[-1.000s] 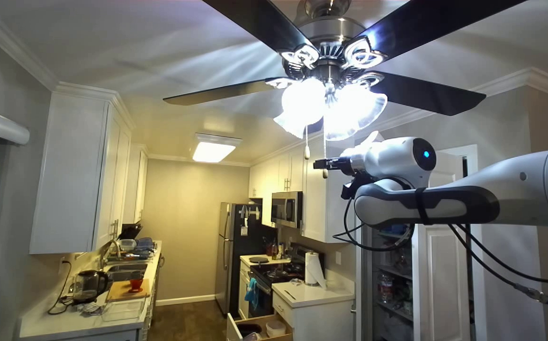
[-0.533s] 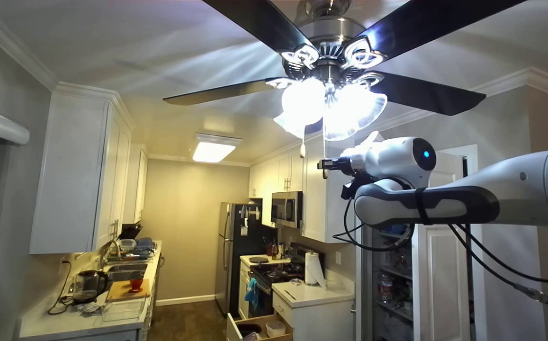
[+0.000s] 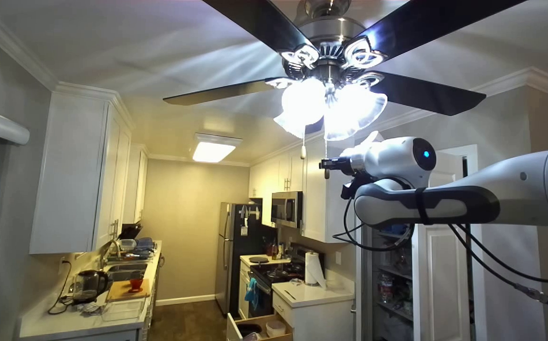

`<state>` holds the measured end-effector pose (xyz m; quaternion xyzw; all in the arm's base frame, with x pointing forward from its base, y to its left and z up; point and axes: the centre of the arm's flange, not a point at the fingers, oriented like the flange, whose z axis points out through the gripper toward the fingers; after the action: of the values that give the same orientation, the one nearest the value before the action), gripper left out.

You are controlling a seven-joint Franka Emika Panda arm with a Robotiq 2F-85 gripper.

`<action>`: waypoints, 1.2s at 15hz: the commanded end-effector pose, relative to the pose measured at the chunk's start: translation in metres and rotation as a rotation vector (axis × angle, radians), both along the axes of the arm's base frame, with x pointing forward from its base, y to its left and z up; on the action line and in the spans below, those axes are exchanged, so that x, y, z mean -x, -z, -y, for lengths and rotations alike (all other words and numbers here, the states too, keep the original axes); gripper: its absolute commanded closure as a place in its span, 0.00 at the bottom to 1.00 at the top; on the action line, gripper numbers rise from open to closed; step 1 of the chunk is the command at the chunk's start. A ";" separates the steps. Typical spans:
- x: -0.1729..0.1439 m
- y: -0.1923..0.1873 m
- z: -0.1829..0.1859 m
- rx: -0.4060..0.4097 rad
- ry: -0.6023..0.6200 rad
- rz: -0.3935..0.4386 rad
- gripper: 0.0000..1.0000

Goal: Turn off the lights

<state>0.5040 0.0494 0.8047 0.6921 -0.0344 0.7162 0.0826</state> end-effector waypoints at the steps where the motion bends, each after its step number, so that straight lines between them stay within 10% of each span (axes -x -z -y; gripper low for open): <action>1: -0.001 0.011 0.004 0.009 0.006 -0.034 0.95; 11: -0.001 0.025 0.003 0.004 0.004 -0.064 0.95; 12: 0.000 0.023 0.002 0.002 0.002 -0.063 0.62; 18: -0.002 0.032 -0.002 -0.001 -0.008 -0.082 0.31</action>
<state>0.5094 0.0536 0.7790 0.7121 -0.0324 0.6972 0.0764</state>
